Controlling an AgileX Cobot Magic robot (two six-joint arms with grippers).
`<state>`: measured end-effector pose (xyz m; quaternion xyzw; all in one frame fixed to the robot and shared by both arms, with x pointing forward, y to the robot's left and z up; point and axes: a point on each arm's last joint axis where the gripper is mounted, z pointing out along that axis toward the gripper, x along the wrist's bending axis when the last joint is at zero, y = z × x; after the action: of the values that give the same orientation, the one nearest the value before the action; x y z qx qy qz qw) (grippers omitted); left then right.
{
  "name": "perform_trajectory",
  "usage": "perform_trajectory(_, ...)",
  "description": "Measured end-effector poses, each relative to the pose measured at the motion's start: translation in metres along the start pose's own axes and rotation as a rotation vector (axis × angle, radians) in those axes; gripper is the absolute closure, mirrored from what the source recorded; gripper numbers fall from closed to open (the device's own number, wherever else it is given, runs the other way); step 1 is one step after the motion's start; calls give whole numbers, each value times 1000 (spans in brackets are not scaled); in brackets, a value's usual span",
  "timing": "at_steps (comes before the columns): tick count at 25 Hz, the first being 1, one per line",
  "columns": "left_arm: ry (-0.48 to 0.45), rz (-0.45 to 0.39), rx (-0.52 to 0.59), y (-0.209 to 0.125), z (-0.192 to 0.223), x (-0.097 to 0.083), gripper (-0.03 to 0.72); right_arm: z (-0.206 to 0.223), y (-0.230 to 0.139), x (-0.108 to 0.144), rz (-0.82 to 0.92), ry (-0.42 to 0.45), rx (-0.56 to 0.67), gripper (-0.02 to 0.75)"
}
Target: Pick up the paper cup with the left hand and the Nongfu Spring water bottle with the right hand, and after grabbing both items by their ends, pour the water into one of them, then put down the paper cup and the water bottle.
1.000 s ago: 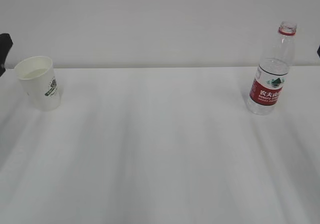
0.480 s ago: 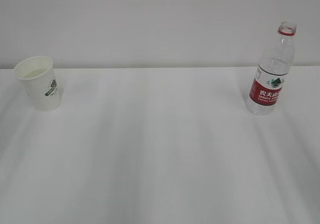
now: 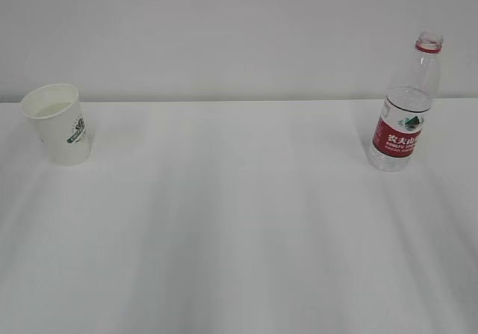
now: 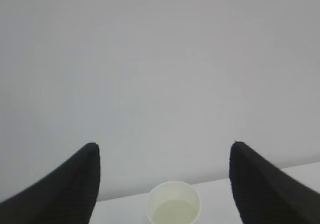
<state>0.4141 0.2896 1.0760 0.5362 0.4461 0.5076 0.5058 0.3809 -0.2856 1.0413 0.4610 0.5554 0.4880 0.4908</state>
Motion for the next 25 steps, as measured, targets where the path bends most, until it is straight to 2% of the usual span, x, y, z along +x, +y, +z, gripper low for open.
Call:
perform_trajectory(9,18,3,164,-7,-19,2,102,-7,-4,1,0,9,81,150)
perform_trajectory(22,33,-92,420,-26,-37,1,102,-8,10,-1,0,36,319,150)
perform_trajectory(25,33,-98,445,-28,-38,1,102,-9,12,-1,0,40,357,150)
